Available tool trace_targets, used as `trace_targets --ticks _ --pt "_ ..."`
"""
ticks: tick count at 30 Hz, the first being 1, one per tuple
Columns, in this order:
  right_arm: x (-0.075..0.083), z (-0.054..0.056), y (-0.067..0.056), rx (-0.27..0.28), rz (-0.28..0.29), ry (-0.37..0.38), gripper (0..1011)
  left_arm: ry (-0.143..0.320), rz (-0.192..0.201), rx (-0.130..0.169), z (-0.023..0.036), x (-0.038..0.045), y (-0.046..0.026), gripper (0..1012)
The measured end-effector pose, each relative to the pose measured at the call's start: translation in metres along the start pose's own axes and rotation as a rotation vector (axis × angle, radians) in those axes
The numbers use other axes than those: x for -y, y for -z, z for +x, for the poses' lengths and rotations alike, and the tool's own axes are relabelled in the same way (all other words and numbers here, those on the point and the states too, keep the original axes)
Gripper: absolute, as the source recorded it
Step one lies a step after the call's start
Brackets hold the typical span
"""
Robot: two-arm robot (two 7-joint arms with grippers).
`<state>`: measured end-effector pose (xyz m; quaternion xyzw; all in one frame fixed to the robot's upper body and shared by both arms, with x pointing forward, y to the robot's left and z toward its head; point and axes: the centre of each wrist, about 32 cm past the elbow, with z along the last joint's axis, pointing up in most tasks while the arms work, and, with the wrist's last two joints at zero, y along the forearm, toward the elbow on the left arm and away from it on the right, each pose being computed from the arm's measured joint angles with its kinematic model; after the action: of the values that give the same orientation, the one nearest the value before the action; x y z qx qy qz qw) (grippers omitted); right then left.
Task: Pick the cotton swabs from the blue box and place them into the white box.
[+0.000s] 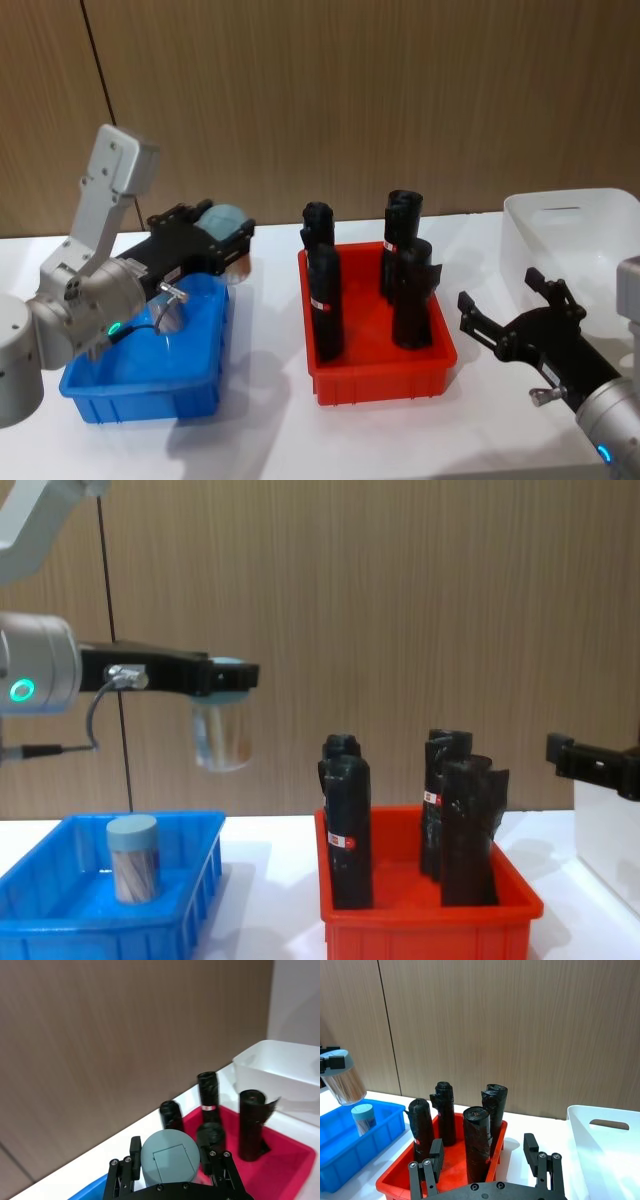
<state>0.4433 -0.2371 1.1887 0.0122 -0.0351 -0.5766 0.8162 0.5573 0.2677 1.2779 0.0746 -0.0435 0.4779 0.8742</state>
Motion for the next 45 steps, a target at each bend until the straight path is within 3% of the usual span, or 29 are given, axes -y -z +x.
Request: trace_targets --ticks 11,15,17,18,24,35,45 --pt "0.0 0.0 0.0 0.0 0.0 0.0 1001 0.173 0.0 -0.022 0.0 0.012 -0.0236 669" --pt "0.0 0.0 0.0 0.0 0.0 0.0 1001 0.238 0.005 -0.046 -0.0005 0.0203 -0.0319 669" --pt "0.0 0.0 0.0 0.0 0.0 0.0 1001 0.29 0.013 -0.073 -0.0008 0.0273 -0.0378 669" --pt "0.0 0.0 0.0 0.0 0.0 0.0 1001 0.29 0.013 -0.073 -0.0008 0.0273 -0.0378 669" --pt "0.0 0.0 0.0 0.0 0.0 0.0 1001 0.396 0.035 -0.132 -0.0032 0.0476 -0.0512 669" --pt "0.0 0.0 0.0 0.0 0.0 0.0 1001 0.496 0.068 -0.167 -0.006 0.0702 -0.0687 669" --pt "0.0 0.0 0.0 0.0 0.0 0.0 1001 0.538 0.084 -0.178 -0.0077 0.08 -0.0771 669"
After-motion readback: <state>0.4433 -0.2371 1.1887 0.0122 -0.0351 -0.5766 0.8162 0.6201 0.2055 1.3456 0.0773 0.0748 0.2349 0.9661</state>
